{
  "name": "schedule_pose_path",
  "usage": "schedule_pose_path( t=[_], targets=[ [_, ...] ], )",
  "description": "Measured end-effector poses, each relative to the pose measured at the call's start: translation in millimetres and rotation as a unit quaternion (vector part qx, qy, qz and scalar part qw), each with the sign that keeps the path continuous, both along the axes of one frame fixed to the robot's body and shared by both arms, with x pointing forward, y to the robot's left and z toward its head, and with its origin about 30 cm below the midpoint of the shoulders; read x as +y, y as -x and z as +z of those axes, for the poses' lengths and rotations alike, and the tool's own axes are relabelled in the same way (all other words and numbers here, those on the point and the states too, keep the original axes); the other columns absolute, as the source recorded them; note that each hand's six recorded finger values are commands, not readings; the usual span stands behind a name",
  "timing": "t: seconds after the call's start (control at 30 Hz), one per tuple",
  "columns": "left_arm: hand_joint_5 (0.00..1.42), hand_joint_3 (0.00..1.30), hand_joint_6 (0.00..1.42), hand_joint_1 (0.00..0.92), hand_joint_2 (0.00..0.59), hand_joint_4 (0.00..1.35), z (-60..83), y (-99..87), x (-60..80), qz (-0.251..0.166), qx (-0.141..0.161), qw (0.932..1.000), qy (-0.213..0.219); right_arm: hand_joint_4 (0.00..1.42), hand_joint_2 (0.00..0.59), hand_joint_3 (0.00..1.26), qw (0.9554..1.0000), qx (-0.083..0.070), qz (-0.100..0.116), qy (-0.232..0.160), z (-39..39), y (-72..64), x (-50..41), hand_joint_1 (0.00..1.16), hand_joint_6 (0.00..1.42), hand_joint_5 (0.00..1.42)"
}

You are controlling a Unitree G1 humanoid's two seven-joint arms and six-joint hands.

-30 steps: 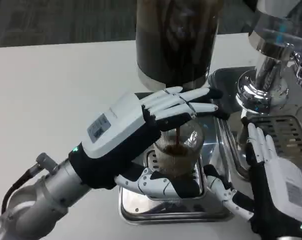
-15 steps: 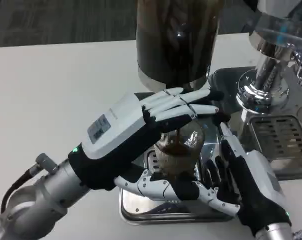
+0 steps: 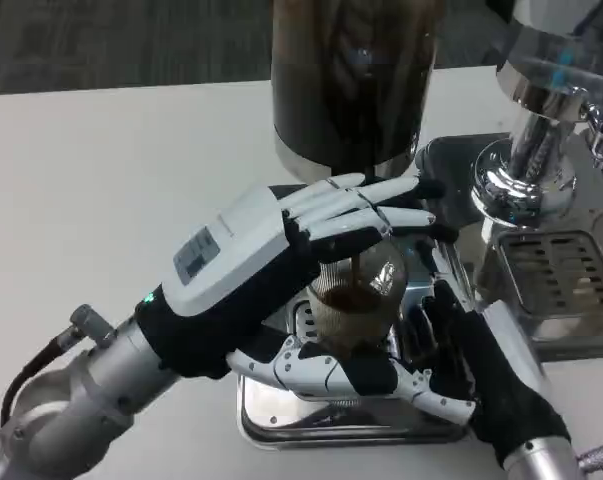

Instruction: Grasp the cup under the faucet to collect the drink, then remove the cup.

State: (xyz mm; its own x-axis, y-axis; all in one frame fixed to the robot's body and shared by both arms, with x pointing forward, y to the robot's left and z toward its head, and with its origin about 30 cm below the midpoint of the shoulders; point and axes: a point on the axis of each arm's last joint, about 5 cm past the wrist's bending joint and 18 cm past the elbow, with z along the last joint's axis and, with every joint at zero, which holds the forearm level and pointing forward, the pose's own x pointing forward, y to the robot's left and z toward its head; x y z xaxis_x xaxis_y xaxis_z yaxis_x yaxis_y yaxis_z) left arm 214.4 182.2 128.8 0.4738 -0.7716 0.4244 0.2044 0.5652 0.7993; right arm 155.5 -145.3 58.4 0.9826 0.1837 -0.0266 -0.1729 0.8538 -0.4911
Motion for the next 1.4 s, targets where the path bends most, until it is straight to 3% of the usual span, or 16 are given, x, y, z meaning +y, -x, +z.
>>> schedule_pose_path(
  t=[1.1,1.23,1.4],
  targets=[
    [0.24,0.29,0.16,0.0,0.166,0.11,1.9,1.7,0.2,0.01,0.008,0.9999,0.007,0.0,0.179,0.0,0.9991,-0.005,0.039,-0.015,1.3,-15.9,10.2,0.58,0.06,0.0],
    [0.21,0.26,0.14,0.0,0.169,0.08,3.3,3.3,2.9,0.021,0.001,0.9997,0.011,0.0,0.187,0.0,0.999,-0.007,0.04,-0.017,1.1,-16.1,10.5,0.59,0.08,0.0],
    [0.2,0.23,0.14,0.0,0.175,0.07,9.2,3.7,14.6,0.073,-0.033,0.9954,0.053,0.0,0.188,0.0,0.999,-0.01,0.04,-0.02,0.8,-15.9,10.5,0.59,0.09,0.0]
  ],
)
